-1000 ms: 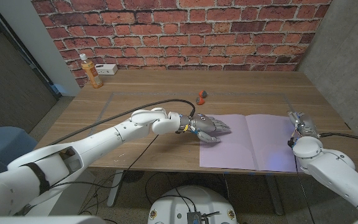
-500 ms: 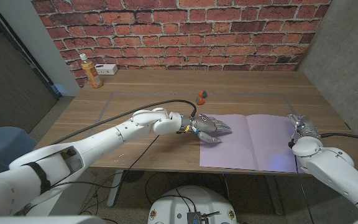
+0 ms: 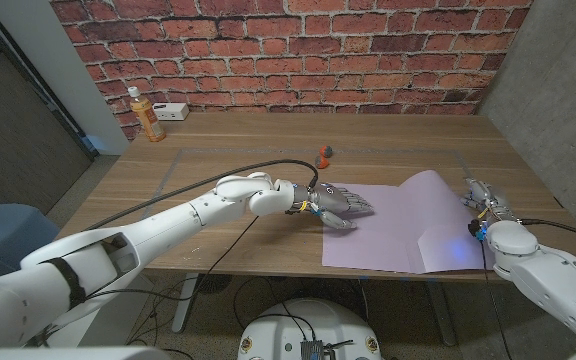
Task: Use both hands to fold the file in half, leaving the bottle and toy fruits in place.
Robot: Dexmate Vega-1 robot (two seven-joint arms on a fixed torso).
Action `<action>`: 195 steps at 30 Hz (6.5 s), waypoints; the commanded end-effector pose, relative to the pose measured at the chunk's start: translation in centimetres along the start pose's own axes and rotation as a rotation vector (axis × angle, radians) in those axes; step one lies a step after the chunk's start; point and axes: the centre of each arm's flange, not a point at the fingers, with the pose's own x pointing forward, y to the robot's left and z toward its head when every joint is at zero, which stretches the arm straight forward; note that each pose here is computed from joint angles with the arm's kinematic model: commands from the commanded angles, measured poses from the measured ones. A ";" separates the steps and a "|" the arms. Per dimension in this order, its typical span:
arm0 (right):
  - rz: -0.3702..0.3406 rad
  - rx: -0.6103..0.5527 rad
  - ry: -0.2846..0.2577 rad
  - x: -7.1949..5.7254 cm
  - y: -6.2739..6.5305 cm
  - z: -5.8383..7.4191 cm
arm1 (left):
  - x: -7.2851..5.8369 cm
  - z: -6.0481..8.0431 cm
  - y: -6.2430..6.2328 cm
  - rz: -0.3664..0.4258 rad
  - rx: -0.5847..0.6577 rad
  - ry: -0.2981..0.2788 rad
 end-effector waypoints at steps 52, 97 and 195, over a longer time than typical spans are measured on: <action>0.477 0.827 -0.402 -1.3 0.1 4.6 | 1.6 -1.6 -0.6 -0.011 -0.004 0.018; 0.315 -0.359 -0.363 -5.6 4.3 11.1 | 2.6 -1.9 1.2 0.004 0.000 0.089; 0.454 -1.043 -0.279 -3.8 18.1 11.1 | -11.6 -4.2 8.2 0.672 0.233 0.398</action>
